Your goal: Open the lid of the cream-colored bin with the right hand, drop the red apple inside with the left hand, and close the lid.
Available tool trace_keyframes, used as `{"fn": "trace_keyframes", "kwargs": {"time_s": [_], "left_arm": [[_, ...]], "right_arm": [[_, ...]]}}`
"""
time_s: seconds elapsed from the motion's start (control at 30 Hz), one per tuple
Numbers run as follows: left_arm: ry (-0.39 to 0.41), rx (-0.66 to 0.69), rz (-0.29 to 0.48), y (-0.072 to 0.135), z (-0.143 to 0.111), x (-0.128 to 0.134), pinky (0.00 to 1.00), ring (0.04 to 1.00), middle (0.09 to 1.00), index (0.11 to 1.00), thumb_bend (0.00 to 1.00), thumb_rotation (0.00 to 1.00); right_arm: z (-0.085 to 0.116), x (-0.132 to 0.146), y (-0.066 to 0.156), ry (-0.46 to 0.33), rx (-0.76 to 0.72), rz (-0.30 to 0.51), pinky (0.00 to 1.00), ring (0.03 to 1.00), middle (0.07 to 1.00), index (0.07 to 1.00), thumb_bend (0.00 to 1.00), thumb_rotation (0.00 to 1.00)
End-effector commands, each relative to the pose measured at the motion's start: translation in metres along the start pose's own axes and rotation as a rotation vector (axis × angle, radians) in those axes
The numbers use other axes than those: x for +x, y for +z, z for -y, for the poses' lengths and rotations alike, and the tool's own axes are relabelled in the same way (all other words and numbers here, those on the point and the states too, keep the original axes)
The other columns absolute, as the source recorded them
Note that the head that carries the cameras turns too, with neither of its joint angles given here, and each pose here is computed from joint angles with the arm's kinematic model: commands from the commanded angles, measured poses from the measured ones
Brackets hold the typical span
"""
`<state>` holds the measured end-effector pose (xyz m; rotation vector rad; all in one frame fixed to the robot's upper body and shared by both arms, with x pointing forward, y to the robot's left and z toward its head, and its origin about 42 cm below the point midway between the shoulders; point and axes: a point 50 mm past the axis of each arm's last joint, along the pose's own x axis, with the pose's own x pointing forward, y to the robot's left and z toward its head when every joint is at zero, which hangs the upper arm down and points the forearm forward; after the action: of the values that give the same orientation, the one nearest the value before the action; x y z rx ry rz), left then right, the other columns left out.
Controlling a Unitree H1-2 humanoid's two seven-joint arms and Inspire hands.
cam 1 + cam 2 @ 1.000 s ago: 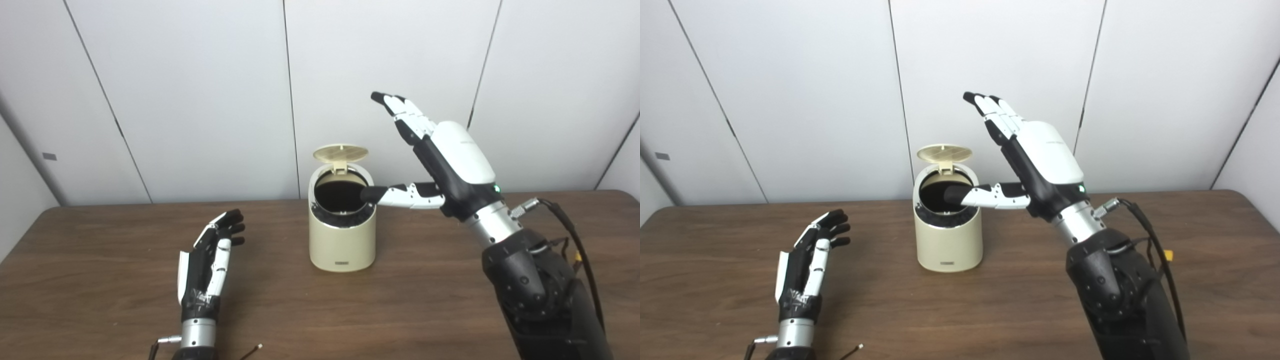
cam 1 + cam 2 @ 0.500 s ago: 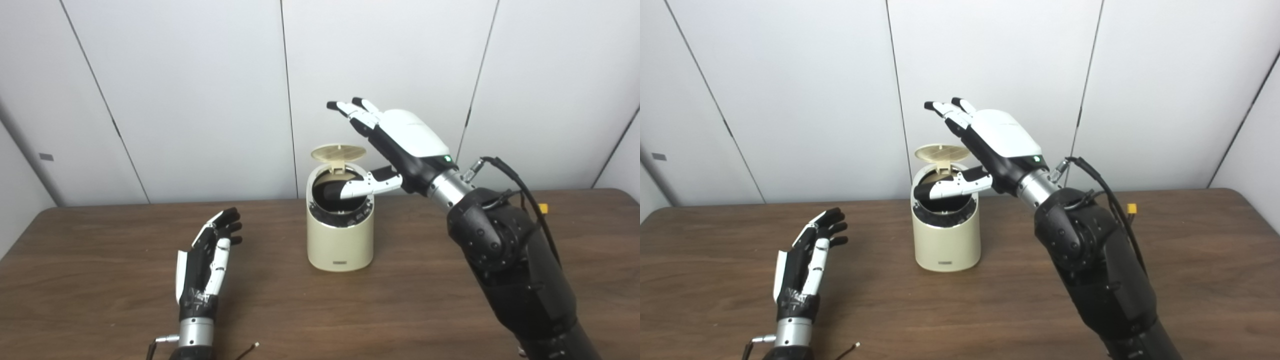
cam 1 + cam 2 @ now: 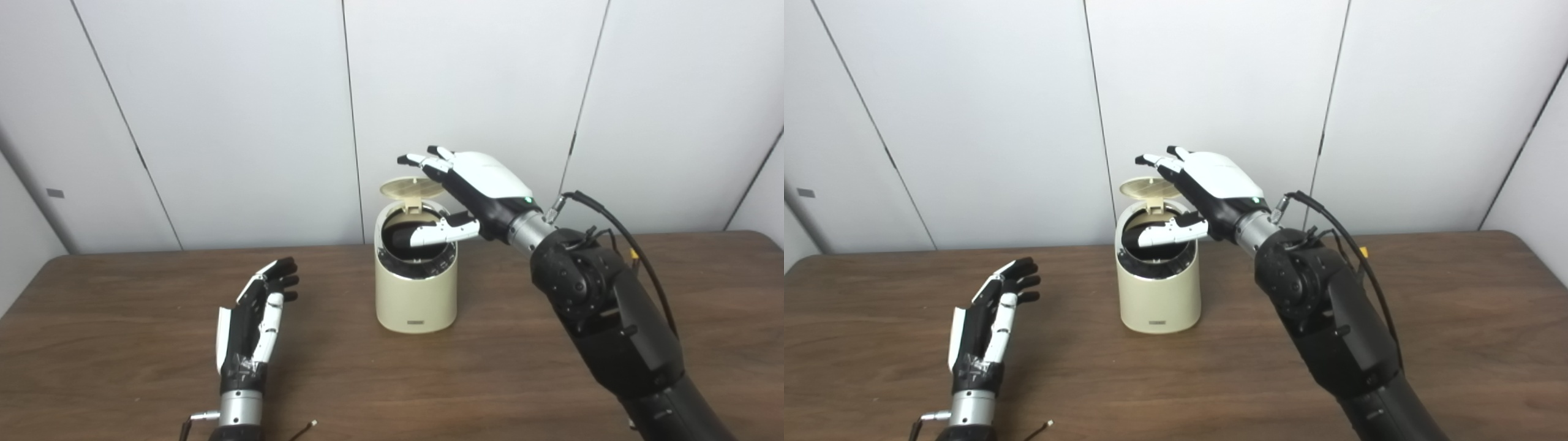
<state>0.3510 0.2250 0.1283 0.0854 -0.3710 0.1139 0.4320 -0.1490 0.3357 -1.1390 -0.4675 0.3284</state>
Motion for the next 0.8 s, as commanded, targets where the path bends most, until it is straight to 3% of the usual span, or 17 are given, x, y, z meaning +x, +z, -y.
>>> {"fn": "trace_keyframes", "kwargs": {"time_s": [0.0, 0.17, 0.47, 0.77], "left_arm": [[-0.011, 0.027, -0.009, -0.007, -0.007, -0.007, 0.69, 0.751, 0.777, 0.780, 0.32, 0.76], [-0.012, 0.020, -0.016, -0.007, -0.006, -0.007, 0.68, 0.753, 0.775, 0.775, 0.33, 0.74], [-0.013, 0.008, -0.002, -0.003, -0.005, -0.008, 0.68, 0.759, 0.781, 0.780, 0.33, 0.74], [0.000, 0.005, 0.000, 0.002, 0.000, -0.008, 0.68, 0.752, 0.773, 0.775, 0.35, 0.75]], "right_arm": [[0.017, 0.003, 0.006, -0.049, -0.006, 0.014, 1.00, 1.000, 0.930, 0.925, 0.94, 0.88], [0.014, -0.003, 0.002, -0.050, -0.002, 0.003, 1.00, 1.000, 0.909, 0.910, 0.95, 0.91], [0.010, -0.018, 0.005, -0.102, 0.025, 0.001, 0.97, 0.923, 0.810, 0.790, 0.91, 0.89], [0.006, -0.028, -0.001, -0.086, 0.016, -0.015, 0.93, 0.890, 0.791, 0.776, 0.91, 0.93]]}}
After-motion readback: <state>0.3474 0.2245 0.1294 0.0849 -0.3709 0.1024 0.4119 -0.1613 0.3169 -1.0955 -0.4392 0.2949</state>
